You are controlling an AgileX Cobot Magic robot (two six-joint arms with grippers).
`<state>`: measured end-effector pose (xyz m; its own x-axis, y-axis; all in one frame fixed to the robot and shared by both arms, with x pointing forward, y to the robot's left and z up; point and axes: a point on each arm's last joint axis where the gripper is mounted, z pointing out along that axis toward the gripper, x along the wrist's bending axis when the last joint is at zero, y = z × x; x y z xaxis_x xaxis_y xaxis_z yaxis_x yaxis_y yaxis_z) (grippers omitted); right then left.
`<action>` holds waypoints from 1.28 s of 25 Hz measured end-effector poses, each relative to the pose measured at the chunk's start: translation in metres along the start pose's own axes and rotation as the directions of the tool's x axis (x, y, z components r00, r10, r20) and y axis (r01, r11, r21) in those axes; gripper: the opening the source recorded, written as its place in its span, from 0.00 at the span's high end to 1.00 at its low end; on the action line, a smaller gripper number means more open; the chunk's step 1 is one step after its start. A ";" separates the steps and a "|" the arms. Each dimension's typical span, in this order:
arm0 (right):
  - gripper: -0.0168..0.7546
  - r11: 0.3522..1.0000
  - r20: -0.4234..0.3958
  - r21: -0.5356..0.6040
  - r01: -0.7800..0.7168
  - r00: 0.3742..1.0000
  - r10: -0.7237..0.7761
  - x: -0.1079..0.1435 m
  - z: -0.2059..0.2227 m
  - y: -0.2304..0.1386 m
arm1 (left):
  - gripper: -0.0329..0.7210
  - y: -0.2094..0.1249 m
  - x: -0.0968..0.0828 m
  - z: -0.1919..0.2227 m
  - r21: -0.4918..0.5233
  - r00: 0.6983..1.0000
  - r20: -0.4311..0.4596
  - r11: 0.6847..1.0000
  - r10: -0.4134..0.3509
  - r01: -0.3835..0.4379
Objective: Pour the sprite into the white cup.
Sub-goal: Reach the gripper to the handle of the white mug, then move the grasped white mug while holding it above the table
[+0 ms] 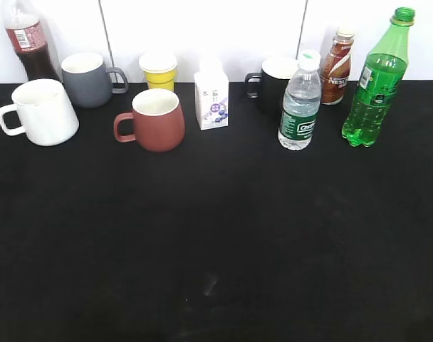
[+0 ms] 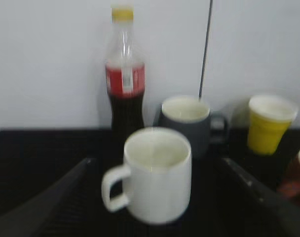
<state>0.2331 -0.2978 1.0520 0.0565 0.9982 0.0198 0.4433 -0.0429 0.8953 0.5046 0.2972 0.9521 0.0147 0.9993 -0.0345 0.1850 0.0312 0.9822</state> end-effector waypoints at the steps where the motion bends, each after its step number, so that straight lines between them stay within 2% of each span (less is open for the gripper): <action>1: 0.25 1.000 0.005 0.000 0.003 1.000 -0.003 0.000 0.000 0.000 | 0.21 -0.012 0.003 0.013 0.022 1.000 -0.016 1.000 -0.007 0.008; 5: 0.25 1.000 0.000 0.000 0.000 1.000 0.000 0.000 0.000 0.000 | 0.22 -0.039 0.032 0.055 0.076 0.995 -0.097 0.997 -0.018 0.026; 7: 0.25 1.000 0.005 0.000 0.003 1.000 -0.003 0.000 0.000 0.000 | 0.22 -0.047 0.042 0.073 0.091 0.994 -0.108 0.996 -0.014 0.023; 16: 0.25 1.000 0.005 0.000 0.003 1.000 -0.003 0.000 0.000 0.000 | 0.27 -0.076 0.060 0.130 0.161 0.994 -0.106 0.987 0.003 0.014; 20: 0.25 1.000 0.005 0.000 0.003 1.000 -0.003 0.000 0.000 0.000 | 0.30 -0.077 0.063 0.151 0.130 0.995 -0.103 0.991 0.007 0.007; 22: 0.25 1.000 0.000 0.000 0.000 1.000 0.000 0.000 0.000 0.000 | 0.38 -0.076 0.065 0.164 0.114 0.994 -0.104 0.993 0.008 0.004; 26: 0.25 1.000 0.005 0.000 0.003 1.000 -0.003 0.000 0.000 0.000 | 0.66 -0.074 0.066 0.180 0.096 0.996 -0.083 0.995 0.027 -0.019; 28: 0.25 1.000 0.005 0.000 0.003 1.000 -0.003 0.000 0.000 0.000 | 0.69 -0.075 0.065 0.181 0.096 0.996 -0.078 0.995 0.031 -0.023; 29: 0.25 1.000 0.005 0.000 0.003 1.000 -0.003 0.000 0.000 0.000 | 0.73 -0.075 0.064 0.181 0.097 0.997 -0.066 0.995 0.040 -0.033; 31: 0.25 1.000 0.005 0.000 0.003 1.000 -0.003 0.000 0.000 0.000 | 0.88 -0.073 0.064 0.182 0.090 0.998 -0.039 0.995 0.053 -0.049; 32: 0.25 1.000 0.005 0.000 0.003 1.000 -0.003 0.000 0.000 0.000 | 0.88 -0.073 0.064 0.182 0.087 0.998 -0.025 0.995 0.053 -0.051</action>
<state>0.2331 -0.2983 1.0520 0.0600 0.9981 0.0146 0.4434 -0.0398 0.8954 0.6709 0.3549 0.8449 0.0001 0.9997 0.0224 0.2684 -0.0216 0.9631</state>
